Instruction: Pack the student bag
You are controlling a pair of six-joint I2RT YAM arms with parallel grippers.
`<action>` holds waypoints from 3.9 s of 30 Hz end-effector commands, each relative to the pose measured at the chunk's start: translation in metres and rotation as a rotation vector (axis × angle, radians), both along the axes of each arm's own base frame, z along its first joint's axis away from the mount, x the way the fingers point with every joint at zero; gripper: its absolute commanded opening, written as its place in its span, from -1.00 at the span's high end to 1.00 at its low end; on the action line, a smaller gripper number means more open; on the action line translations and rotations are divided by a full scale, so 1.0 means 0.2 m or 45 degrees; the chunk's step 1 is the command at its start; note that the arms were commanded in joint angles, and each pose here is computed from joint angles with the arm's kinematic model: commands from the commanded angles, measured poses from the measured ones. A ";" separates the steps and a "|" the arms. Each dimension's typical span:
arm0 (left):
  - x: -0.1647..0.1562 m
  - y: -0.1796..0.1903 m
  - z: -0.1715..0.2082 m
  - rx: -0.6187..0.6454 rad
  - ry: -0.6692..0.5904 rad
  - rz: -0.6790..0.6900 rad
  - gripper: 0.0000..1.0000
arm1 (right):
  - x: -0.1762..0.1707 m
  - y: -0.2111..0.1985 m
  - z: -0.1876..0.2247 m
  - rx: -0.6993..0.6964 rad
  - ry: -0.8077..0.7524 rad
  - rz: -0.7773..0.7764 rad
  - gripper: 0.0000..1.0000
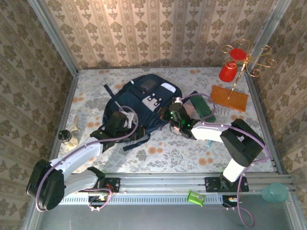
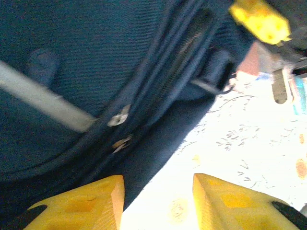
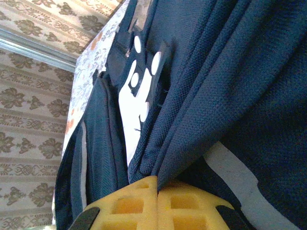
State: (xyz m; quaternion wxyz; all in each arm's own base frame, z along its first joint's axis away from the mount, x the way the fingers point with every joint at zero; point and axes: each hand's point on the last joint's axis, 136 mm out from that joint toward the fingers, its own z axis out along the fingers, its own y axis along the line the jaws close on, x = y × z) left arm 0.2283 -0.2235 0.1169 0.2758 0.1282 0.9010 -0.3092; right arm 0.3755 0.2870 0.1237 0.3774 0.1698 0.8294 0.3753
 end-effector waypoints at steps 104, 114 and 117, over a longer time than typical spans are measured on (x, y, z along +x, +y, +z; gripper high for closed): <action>0.22 0.56 -0.23 0.316 0.074 0.487 -0.01 | -0.14 0.44 -0.04 -0.334 -0.033 0.513 0.22; 0.15 0.58 -0.36 0.259 0.180 0.481 0.18 | -0.05 0.30 -0.17 -0.427 0.146 0.181 -0.08; 0.13 0.58 -0.38 0.260 0.188 0.481 0.18 | -0.04 0.34 -0.18 -0.405 0.166 0.190 -0.09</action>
